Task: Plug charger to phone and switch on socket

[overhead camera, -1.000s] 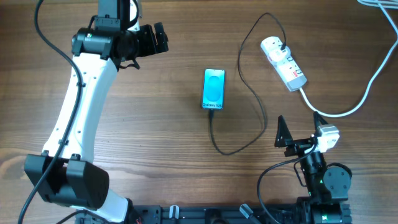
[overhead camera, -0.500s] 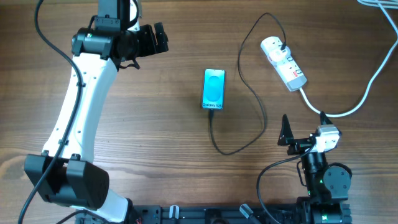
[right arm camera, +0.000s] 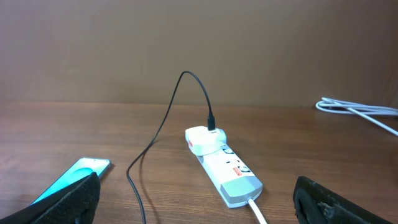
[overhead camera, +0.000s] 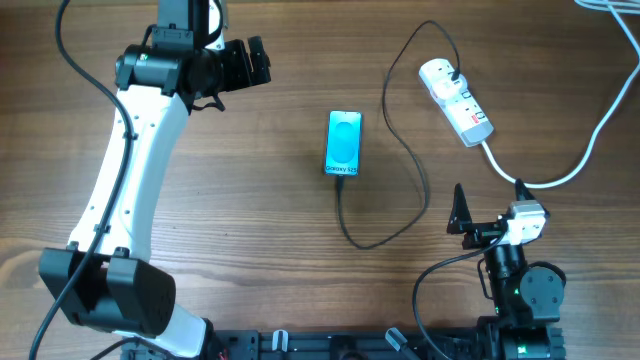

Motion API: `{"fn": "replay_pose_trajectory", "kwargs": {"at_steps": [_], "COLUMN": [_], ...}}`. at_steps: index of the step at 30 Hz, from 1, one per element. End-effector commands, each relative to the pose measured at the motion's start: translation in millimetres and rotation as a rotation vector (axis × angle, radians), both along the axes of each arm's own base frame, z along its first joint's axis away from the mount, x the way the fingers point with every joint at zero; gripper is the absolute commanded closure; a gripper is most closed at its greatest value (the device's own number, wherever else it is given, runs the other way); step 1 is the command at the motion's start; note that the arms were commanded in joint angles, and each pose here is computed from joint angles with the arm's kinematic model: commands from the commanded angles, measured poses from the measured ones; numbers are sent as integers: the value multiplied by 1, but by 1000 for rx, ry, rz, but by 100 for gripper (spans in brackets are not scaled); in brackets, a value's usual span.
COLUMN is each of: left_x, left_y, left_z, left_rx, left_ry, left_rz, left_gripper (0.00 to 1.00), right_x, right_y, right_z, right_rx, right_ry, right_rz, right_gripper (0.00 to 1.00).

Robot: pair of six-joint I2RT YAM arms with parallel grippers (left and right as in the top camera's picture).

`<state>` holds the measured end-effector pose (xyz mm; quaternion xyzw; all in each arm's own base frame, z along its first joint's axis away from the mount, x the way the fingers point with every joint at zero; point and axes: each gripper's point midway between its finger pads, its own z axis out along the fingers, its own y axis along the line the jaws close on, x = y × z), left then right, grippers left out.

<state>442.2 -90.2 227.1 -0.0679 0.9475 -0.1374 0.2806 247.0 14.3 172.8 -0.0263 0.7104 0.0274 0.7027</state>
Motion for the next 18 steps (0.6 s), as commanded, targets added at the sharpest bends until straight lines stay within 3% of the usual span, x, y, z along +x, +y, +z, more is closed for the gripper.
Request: {"fn": "replay_pose_trajectory", "kwargs": {"at_steps": [1,14,18], "left_x": [1,0,-22], "left_y": [1,1,2], "left_z": [-3,0,9], "left_rx": [1,0,6], "left_ry": [6,0,31], "left_rz": [11,10,6], "left_gripper": [0,0,0], "right_x": [-1,-1,-1], "right_y": [-1,-1,-1], "right_z": [3,3,3], "right_rx": [-8,-9,-9], "right_ry": [-14,-14,-14], "right_rz": [-9,-9,-8], "right_gripper": [0,1,0]}}
